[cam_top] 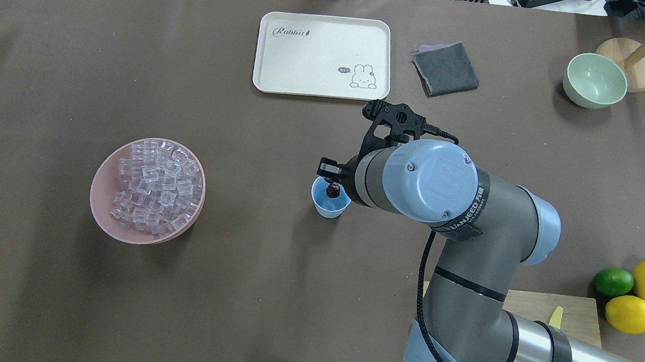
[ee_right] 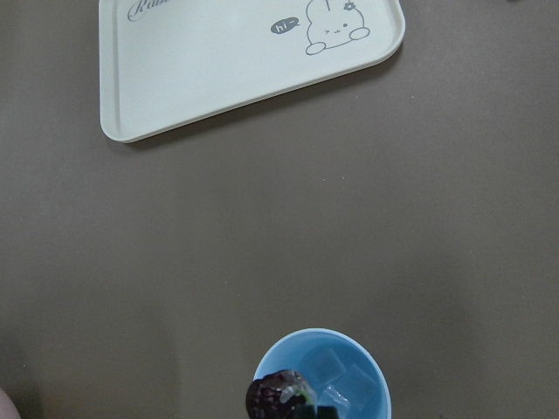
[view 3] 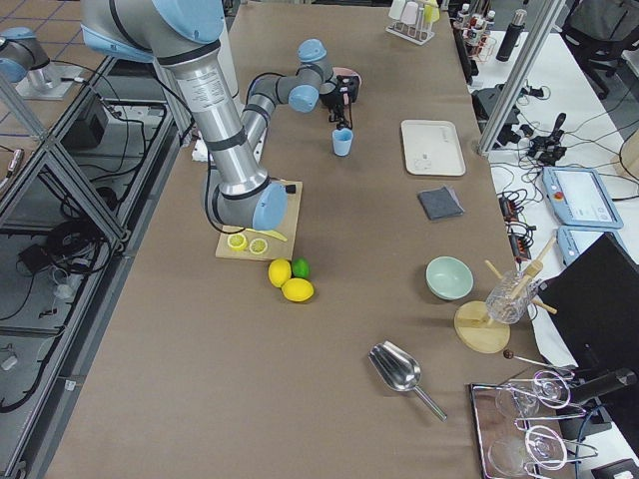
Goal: Put ice and cherries in cup
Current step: 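Lower the cherries into the cup and open the right gripper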
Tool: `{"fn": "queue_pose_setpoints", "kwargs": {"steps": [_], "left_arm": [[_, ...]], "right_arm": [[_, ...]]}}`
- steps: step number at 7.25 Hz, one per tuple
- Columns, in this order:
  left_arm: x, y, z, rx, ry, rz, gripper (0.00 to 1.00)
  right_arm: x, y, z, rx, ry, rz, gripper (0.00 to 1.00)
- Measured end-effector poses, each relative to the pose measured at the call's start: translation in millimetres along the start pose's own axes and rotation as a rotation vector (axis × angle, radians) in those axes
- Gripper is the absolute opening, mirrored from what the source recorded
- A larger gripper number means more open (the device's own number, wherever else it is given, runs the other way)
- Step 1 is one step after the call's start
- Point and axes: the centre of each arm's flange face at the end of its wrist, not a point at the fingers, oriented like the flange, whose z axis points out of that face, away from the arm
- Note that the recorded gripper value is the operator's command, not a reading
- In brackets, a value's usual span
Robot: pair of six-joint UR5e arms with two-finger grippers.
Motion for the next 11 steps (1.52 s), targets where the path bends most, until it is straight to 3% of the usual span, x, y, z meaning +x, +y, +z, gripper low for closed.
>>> {"fn": "queue_pose_setpoints", "kwargs": {"steps": [8, 9, 10, 11], "left_arm": [[0.3, -0.9, -1.1, 0.003, -0.002, 0.002, 0.98], [0.0, -0.6, -0.7, 0.002, -0.001, 0.002, 0.98], [-0.3, -0.5, -0.1, 0.001, -0.001, 0.000, 0.98], [-0.6, -0.5, 0.3, 0.000, 0.000, 0.000, 0.98]], "right_arm": [[5.1, 18.9, 31.0, -0.028, 0.054, -0.016, 0.00], [4.7, 19.6, 32.1, -0.029, 0.055, -0.017, 0.31], [3.6, 19.8, 31.9, -0.030, 0.054, -0.017, 0.99], [3.0, 19.8, 32.7, -0.028, 0.055, -0.027, 1.00]]}}
